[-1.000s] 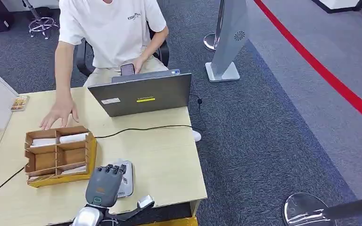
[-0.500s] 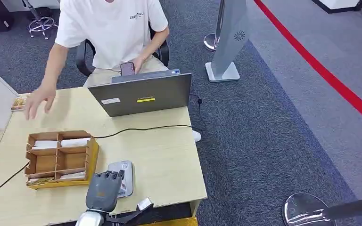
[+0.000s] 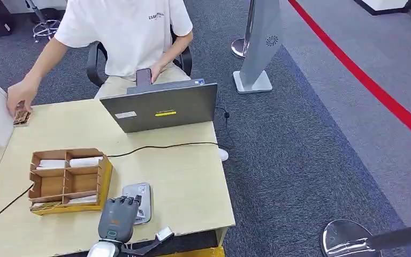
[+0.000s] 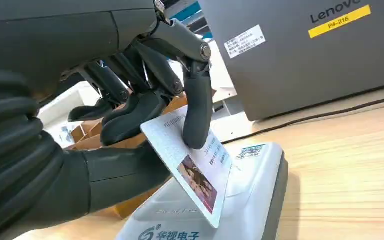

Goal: Pass the card to the sensor for recognition and then transmit it.

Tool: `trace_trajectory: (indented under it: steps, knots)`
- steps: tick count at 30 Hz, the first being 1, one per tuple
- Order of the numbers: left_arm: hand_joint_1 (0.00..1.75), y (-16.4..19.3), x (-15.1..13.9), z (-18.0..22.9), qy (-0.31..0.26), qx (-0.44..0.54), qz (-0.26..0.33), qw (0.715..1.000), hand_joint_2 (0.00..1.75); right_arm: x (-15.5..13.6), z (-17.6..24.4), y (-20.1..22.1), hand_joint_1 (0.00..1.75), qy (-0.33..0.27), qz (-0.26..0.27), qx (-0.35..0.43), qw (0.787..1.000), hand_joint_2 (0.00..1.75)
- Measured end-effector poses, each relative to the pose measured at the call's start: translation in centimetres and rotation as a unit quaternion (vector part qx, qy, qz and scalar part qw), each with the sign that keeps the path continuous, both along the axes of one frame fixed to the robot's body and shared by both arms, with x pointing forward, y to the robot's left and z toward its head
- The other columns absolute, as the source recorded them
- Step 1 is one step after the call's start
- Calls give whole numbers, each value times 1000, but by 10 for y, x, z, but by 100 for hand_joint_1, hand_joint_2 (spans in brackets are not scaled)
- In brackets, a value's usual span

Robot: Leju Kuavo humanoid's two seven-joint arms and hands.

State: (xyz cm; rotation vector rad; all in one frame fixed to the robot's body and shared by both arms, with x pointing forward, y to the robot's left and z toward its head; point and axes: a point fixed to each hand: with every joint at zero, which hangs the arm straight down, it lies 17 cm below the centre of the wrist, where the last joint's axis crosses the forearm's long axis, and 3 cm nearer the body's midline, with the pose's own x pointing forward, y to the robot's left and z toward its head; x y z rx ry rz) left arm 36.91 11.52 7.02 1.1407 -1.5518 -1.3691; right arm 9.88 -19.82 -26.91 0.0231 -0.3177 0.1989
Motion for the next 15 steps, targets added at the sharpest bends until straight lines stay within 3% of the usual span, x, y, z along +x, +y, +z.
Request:
trace_trajectory:
  steps: [7, 15]
  knots:
    - [175, 14, 14, 28, -34, -10, 19, 999, 175, -2, -1, -1, 0, 1, 6, -5, 1000, 175]
    - [175, 80, 82, 144, -162, 13, 53, 985, 175, -6, -2, -3, 0, 2, 7, -11, 1000, 175]
